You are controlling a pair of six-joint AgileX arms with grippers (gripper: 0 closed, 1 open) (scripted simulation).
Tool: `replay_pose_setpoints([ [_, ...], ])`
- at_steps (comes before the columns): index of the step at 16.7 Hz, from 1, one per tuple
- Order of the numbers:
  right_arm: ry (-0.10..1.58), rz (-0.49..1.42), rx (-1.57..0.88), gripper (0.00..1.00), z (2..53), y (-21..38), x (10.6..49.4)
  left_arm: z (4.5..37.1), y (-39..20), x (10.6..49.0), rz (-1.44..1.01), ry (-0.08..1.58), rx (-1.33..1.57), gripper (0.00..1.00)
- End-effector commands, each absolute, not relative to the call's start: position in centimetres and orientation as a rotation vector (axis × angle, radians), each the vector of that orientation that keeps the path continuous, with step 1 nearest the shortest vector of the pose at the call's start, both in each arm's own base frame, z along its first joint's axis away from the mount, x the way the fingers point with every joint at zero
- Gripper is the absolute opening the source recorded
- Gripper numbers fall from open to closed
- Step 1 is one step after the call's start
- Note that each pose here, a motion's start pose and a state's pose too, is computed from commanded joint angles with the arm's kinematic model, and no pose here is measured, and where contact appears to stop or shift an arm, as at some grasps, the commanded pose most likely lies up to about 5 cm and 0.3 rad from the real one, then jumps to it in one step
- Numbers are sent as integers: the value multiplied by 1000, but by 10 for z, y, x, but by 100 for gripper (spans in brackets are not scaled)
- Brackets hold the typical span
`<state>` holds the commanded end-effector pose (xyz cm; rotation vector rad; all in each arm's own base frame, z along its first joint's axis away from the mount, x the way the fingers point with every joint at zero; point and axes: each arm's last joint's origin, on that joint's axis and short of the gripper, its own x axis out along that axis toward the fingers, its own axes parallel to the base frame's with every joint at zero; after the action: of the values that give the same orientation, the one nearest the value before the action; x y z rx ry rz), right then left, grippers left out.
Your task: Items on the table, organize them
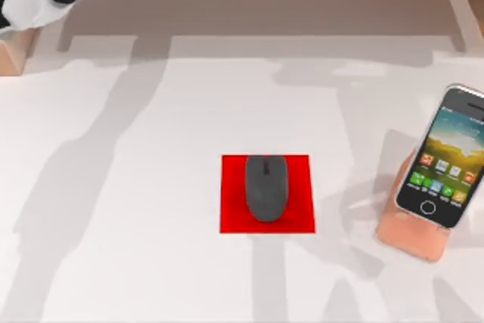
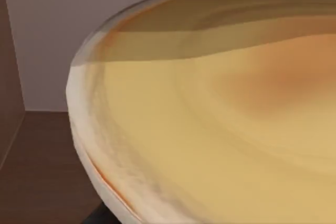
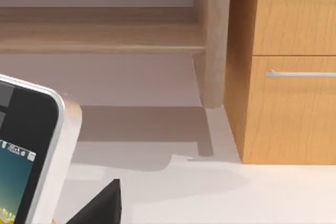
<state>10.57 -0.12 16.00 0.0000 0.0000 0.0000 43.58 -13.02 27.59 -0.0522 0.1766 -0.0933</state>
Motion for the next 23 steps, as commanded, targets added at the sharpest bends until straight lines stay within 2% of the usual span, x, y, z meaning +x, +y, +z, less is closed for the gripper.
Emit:
replay_pose_setpoints([
  [6,0,0,0,100,160,-1,106,268,-139,458,-27,205,-8,0],
  [19,0,0,0,100,160,-1,106,267,-139,459,-25,206,-6,0],
  [23,0,0,0,100,160,-1,106,267,-139,459,-25,206,-6,30],
])
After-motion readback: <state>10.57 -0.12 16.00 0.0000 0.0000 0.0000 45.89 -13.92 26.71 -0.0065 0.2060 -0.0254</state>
